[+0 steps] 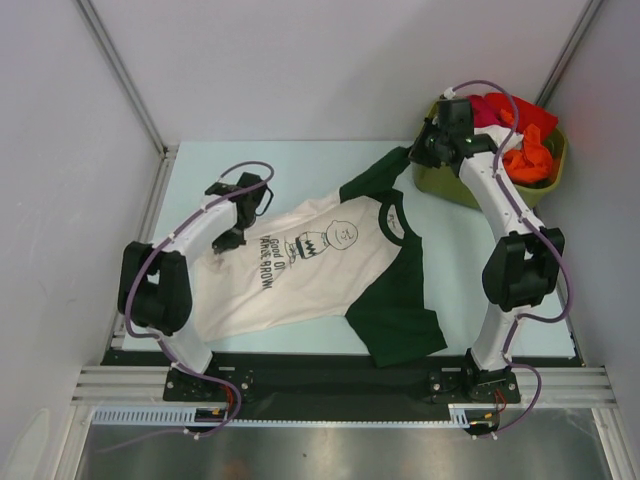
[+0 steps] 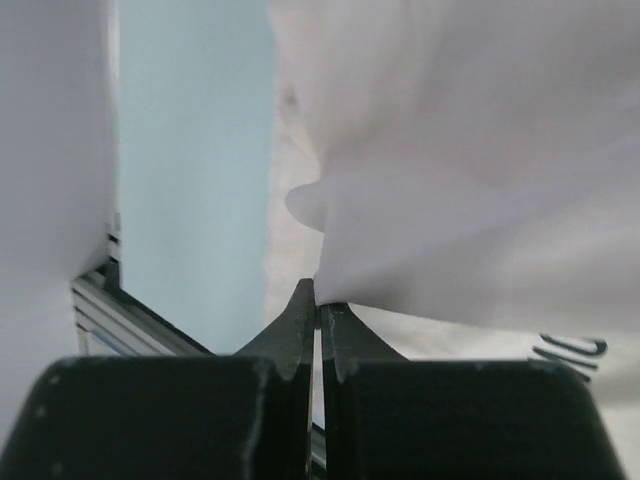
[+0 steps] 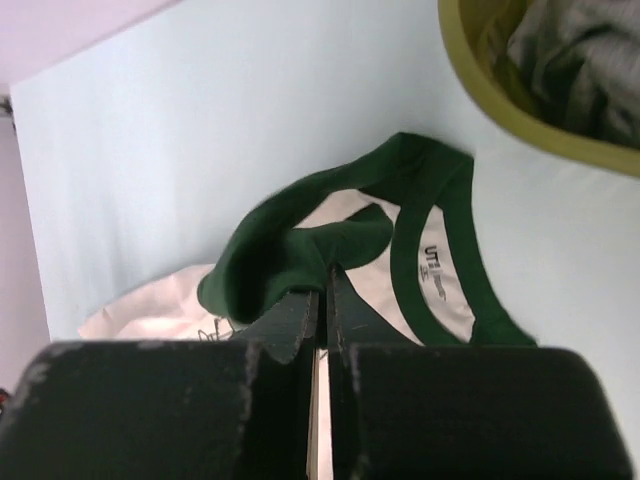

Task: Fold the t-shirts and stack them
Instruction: Fold the tshirt

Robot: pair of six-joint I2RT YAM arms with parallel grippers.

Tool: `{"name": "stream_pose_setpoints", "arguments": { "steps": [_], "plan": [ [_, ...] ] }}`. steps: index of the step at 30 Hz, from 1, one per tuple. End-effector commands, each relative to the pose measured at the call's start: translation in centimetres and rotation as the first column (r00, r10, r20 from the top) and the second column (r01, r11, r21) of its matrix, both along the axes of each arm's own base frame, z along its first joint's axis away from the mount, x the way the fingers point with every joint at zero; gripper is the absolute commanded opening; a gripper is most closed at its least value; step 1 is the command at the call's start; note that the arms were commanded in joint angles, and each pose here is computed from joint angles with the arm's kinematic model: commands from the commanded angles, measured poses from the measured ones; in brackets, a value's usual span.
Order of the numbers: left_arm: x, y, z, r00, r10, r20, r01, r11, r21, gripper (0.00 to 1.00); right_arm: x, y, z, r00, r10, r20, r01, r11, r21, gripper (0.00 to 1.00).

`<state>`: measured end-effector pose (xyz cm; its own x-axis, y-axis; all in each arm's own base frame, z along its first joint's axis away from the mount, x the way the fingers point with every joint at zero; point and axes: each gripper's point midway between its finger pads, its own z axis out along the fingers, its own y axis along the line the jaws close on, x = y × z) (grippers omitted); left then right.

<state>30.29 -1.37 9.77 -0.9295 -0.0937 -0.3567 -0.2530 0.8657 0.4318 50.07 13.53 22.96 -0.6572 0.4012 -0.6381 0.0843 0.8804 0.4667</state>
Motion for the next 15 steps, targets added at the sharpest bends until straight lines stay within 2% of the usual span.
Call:
{"name": "stream_pose_setpoints", "arguments": {
  "steps": [1,7,11,15],
  "plan": [
    [1.5,3.6,4.8,0.99,0.053,0.133,-0.08,0.974,0.211,0.0,1.5,-1.6,3.0,0.994,-0.075,0.077,0.077,0.997,-0.024,0.0],
    [4.1,7.7,8.1,0.972,0.087,0.218,-0.173,0.894,0.414,0.0,3.3,-2.0,5.0,0.989,-0.081,0.125,0.073,0.995,0.065,0.0],
    [6.7,9.5,9.3,0.956,0.131,0.264,-0.241,0.863,0.445,0.0,4.1,-1.4,6.1,0.986,-0.057,0.154,0.036,0.99,0.139,0.0],
    [9.5,10.8,8.7,0.95,0.14,0.281,-0.26,0.853,0.453,0.0,4.5,-0.6,6.7,0.985,-0.047,0.168,0.016,0.983,0.181,0.0]
  ]
}}
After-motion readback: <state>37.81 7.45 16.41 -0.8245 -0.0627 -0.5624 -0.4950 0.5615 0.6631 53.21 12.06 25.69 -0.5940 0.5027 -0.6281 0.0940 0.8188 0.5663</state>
